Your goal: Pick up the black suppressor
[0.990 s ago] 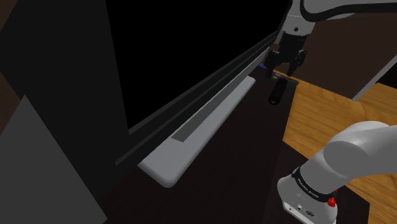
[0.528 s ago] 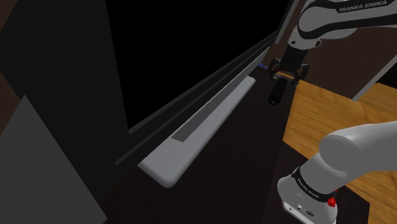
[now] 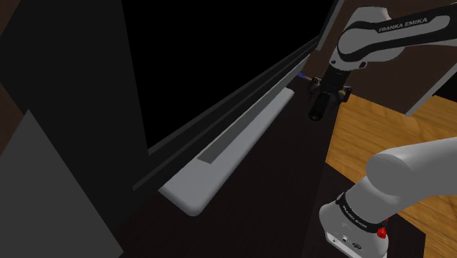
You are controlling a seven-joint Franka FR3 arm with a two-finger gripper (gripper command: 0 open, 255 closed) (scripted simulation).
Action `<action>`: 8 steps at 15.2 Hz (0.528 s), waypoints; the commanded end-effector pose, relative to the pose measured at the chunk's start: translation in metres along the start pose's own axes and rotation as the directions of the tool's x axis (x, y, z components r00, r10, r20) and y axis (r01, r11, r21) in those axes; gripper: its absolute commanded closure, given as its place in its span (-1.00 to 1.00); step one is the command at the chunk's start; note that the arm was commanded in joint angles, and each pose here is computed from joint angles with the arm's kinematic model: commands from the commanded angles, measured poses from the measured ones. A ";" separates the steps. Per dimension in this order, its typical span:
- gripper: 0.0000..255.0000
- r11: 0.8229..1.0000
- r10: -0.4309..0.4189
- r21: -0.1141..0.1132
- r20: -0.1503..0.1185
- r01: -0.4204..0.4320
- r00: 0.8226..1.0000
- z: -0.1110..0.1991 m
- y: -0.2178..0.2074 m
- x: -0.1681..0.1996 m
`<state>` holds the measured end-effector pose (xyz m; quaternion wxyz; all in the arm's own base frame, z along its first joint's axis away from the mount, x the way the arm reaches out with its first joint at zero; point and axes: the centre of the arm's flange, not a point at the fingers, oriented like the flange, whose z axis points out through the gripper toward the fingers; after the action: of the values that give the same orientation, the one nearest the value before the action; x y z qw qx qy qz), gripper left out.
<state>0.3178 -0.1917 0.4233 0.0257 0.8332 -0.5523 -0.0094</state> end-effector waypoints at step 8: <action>1.00 1.000 0.001 0.000 0.000 -0.001 1.000 0.008 -0.001 0.000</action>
<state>0.3182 -0.1919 0.4158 0.0254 0.8327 -0.5530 -0.0086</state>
